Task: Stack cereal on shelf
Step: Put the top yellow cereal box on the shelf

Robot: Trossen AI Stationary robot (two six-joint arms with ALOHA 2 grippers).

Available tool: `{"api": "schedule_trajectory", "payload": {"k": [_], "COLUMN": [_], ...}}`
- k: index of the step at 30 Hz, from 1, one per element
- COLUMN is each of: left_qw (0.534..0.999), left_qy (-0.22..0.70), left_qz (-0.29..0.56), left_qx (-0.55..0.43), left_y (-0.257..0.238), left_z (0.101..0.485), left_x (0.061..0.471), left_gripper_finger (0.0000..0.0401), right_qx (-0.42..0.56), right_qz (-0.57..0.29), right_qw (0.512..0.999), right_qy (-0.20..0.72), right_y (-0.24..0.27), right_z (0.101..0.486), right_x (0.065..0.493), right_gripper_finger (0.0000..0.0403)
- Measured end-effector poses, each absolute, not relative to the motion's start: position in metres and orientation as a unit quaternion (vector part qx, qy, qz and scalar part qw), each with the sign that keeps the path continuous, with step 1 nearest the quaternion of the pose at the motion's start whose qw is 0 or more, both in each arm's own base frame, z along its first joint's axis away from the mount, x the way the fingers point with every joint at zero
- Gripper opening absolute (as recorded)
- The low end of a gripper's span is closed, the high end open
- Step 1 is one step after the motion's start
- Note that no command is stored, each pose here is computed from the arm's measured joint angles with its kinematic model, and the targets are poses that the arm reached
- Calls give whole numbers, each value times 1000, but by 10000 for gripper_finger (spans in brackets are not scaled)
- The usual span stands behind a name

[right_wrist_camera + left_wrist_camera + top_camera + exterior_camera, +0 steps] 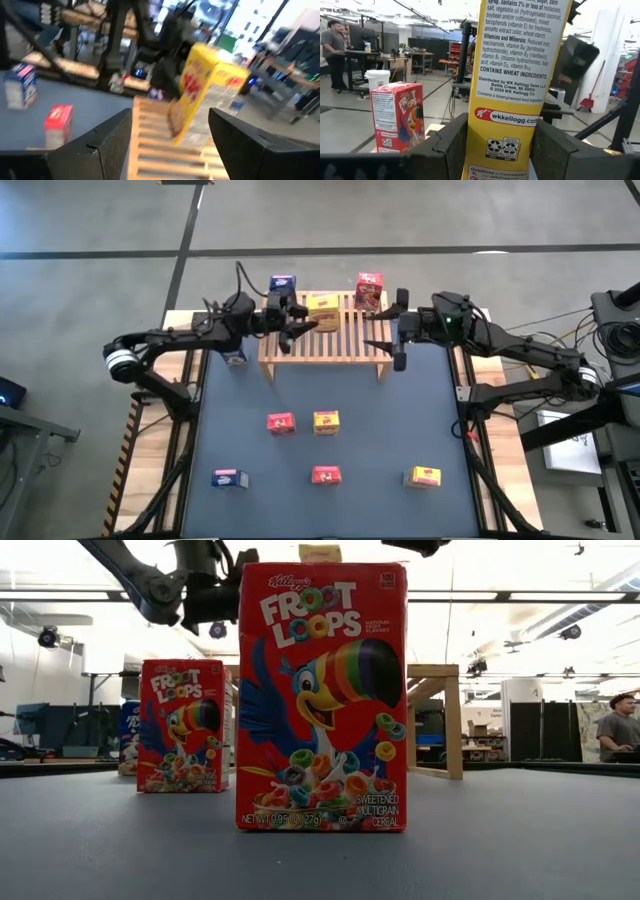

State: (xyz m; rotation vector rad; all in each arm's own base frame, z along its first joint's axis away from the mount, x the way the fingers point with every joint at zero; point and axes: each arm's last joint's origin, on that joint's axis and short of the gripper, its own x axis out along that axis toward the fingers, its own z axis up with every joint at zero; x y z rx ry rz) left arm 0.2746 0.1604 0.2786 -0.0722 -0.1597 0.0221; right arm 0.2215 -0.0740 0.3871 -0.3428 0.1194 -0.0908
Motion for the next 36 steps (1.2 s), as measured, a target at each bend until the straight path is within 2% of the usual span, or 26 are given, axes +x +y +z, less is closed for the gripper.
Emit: {"api": "schedule_trajectory", "payload": {"k": [5,9,17,26,32,36], "left_qw": [996,996,994,992,993,993], "left_qy": [-79,-83,-107,-118,-118,-118], "left_qz": [10,11,1,-28,-26,-22], "left_qx": [-37,-36,-26,-19,-19,-19], "left_y": [156,154,147,133,130,130], "left_z": [278,281,298,307,306,306], "left_x": [269,266,260,259,262,262], "left_gripper_finger": [162,162,162,162,162,162], "right_qx": [-166,-160,-139,-91,-40,-33], "right_qz": [-53,-48,-49,-64,2,5], "right_qw": [983,983,985,994,997,997], "right_qy": [57,78,86,-12,-72,-72], "right_y": [-79,-84,-95,-105,-110,-112], "right_z": [419,427,397,368,349,339], "right_x": [230,244,265,269,271,275], "right_gripper_finger": [263,263,251,263,271,272]}}
